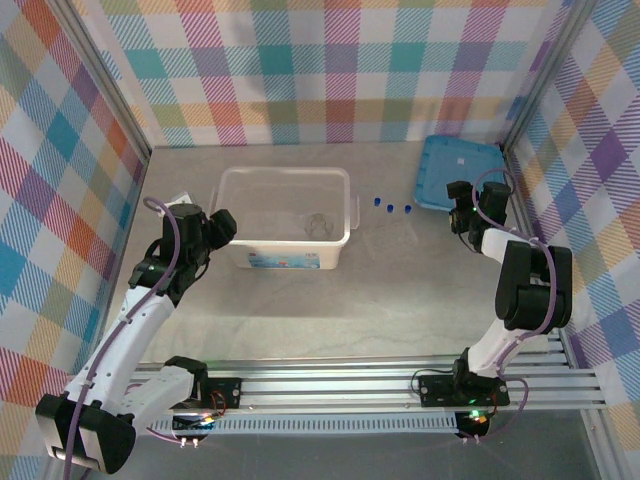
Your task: Organize the chemistry lab equipment
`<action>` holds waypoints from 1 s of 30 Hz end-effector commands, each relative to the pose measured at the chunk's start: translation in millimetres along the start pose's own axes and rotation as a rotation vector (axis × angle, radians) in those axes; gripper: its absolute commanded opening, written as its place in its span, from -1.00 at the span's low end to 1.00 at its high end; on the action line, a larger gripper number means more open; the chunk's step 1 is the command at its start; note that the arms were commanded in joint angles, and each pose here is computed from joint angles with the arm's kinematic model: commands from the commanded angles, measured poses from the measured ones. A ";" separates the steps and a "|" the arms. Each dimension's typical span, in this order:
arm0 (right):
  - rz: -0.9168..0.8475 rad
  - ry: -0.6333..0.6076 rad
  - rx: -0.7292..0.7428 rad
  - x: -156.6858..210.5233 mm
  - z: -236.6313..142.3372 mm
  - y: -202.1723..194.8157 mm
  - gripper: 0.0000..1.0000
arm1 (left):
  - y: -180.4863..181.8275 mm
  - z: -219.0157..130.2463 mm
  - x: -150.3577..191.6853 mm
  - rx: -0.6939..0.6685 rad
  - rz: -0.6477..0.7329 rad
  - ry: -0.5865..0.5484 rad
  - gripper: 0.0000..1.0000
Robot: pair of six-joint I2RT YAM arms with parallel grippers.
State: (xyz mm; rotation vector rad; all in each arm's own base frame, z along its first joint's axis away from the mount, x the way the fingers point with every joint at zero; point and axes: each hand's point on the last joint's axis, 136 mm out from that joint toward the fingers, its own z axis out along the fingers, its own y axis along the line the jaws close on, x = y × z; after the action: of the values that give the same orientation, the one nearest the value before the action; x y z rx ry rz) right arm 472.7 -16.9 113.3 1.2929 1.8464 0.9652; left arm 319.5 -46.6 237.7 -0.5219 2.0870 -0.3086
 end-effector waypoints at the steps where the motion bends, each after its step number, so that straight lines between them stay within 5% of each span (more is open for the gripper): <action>1: 0.026 -0.020 -0.091 -2.3 -1.8 20.8 0.54 | -10.7 -3.6 -7.7 0.043 -0.015 -0.028 0.41; 15: 0.286 -0.013 0.093 12.2 -5.1 -29.7 0.68 | -5.8 -6.2 -4.9 0.037 -0.004 -0.039 0.41; 30: 0.352 -0.015 0.229 0.8 21.4 -32.7 0.74 | -4.7 -8.9 -9.2 0.025 0.000 -0.051 0.42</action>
State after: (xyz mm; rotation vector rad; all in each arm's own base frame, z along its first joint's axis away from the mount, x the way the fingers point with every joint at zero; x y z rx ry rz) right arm 481.2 -22.4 93.4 1.7063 1.7595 0.9714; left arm 319.2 -45.9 243.6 -0.5199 2.0568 -0.3185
